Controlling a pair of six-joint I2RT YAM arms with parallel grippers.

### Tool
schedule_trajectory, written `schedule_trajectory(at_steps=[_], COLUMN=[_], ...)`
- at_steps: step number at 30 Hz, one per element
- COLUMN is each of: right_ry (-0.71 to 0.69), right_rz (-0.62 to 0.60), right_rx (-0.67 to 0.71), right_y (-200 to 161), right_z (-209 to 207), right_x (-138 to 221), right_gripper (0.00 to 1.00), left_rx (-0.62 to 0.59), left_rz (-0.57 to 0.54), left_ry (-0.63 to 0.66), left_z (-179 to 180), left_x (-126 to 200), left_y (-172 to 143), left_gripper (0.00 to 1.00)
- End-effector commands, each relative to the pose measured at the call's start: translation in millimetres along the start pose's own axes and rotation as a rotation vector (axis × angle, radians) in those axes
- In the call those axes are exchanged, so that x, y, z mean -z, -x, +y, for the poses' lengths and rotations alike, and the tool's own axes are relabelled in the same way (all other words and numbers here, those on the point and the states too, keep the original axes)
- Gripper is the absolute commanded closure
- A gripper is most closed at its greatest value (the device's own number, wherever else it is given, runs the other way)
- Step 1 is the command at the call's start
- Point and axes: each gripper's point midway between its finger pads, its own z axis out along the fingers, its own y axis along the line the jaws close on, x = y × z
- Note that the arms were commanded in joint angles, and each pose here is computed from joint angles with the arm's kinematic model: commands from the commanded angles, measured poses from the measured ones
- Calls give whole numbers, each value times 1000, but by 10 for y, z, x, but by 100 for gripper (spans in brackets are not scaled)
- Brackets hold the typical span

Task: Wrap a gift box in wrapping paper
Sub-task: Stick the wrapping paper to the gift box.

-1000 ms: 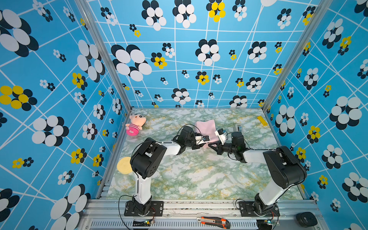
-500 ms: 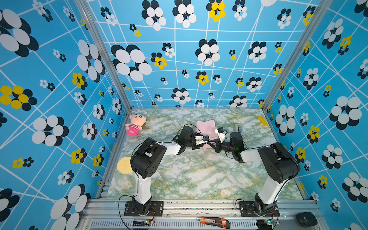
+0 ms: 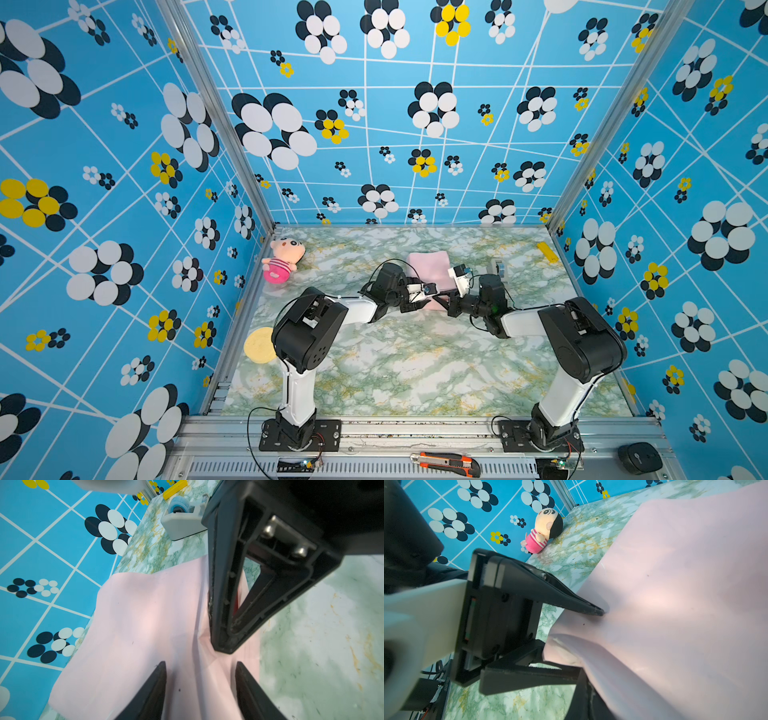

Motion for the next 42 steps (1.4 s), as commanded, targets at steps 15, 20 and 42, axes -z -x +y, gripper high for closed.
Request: schedule_trajectory(at_steps=[15,20,42], right_ry=[-78,-81,-74], right_rz=[30,36,20], right_rx=[-59,-61,-55], right_y=[40,29,137], right_z=[-129,-139,-112], right_x=[-12,-19,-26], right_gripper=[100,100,100], left_rx=[122,164,377], left_rz=[23,-25,-186], left_ry=[-53,-34,-2], left_z=[-75,96,586], left_x=[28,85,138], left_y=[-45,111,509], left_gripper=[44,43,43])
